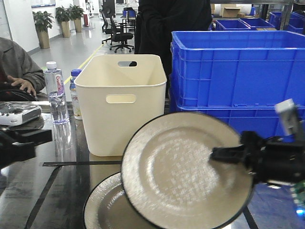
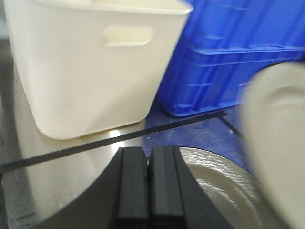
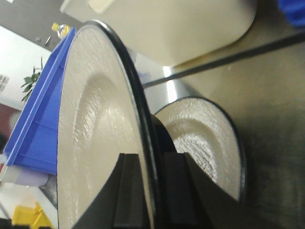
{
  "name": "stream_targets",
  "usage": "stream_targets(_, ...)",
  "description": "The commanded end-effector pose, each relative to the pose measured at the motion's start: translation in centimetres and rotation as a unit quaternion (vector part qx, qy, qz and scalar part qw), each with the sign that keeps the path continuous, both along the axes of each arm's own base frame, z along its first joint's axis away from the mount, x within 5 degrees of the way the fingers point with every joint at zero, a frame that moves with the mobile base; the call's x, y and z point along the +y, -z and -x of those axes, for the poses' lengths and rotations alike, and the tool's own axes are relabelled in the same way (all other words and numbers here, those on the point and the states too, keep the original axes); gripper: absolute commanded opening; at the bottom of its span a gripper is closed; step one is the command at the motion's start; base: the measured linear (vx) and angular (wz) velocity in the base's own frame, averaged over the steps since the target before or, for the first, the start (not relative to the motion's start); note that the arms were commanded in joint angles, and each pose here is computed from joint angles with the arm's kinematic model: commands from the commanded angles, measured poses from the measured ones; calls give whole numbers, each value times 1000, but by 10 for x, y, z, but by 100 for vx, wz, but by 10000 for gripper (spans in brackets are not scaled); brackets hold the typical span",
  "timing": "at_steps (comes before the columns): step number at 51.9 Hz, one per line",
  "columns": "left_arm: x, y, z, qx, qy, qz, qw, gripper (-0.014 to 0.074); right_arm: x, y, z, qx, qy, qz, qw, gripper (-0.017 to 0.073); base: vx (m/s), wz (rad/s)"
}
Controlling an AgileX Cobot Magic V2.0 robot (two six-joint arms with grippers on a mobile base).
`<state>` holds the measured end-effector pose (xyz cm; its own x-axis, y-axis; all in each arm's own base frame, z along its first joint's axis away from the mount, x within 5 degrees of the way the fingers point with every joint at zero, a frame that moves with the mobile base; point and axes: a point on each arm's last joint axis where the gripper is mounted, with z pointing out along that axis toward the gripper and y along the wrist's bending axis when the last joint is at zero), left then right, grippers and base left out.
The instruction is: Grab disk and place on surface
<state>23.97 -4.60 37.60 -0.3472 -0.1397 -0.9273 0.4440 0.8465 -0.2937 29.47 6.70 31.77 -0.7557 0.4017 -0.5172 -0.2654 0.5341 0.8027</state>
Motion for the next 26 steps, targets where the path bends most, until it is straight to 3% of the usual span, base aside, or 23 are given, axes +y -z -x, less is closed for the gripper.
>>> stream_targets(1, 0, -27, 22, -29, -7, 10, 999, -8, 18, -17, -7, -18, 4, -85, 996, -9, 0, 0)
stream_targets(7, 2, -28, 31, -23, -12, -6, 1000, -8, 40, 0, -18, -9, 0, -86, 996, -9, 0, 0)
stream_targets(15, 1, -25, 33, -10, -2, -17, 1000, -6, 65, 22, -23, 1, -27, -64, 998, -4, 0, 0)
stream_targets(26, 0, -24, 34, -5, 7, -18, 1000, -6, 66, 35, -30, 3, -13, -34, 999, 57, 0, 0)
